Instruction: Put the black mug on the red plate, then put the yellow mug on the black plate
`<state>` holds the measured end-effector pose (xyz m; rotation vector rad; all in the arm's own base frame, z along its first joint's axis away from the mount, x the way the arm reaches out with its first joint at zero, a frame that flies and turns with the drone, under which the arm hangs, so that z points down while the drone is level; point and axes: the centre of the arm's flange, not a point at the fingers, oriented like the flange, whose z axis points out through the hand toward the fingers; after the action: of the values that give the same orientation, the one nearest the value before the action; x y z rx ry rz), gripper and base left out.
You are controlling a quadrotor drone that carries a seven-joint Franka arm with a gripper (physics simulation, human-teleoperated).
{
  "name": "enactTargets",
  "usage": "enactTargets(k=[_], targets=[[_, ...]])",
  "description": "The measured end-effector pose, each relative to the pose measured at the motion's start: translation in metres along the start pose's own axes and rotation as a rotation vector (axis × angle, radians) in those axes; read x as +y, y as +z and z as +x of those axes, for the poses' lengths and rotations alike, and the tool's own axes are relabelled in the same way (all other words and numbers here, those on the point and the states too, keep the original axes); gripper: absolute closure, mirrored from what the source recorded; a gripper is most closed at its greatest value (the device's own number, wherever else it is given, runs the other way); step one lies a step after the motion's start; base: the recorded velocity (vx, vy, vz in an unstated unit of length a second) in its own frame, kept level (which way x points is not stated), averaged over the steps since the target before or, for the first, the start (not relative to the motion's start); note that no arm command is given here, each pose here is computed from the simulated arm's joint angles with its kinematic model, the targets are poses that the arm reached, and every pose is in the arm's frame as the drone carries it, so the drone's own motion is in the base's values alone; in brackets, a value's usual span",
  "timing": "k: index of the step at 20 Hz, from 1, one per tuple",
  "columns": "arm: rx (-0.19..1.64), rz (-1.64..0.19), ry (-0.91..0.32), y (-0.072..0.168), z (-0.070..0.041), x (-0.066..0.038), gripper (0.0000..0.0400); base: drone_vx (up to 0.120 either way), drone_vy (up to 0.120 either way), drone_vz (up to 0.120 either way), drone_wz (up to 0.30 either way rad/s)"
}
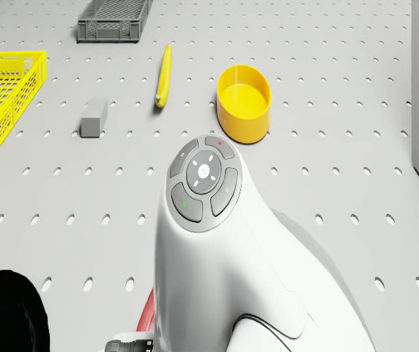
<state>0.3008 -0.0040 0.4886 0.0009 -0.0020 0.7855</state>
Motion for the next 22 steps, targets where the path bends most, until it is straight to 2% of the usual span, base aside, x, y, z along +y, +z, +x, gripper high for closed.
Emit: enactTargets(k=[8,14,17,22], targets=[[0.000,0.000,0.000,0.000,0.000,0.000,0.0290,0.120,0.000,-0.100,0.000],[0.000,0.000,0.000,0.000,0.000,0.000,0.0290,0.120,0.000,0.000,0.000],[0.000,0.000,0.000,0.000,0.004,0.004,0.0290,0.000,0.000,0.000,0.000],[0.000,0.000,0.000,0.000,0.018,0.018,0.0290,0.000,0.000,0.000,0.000]])
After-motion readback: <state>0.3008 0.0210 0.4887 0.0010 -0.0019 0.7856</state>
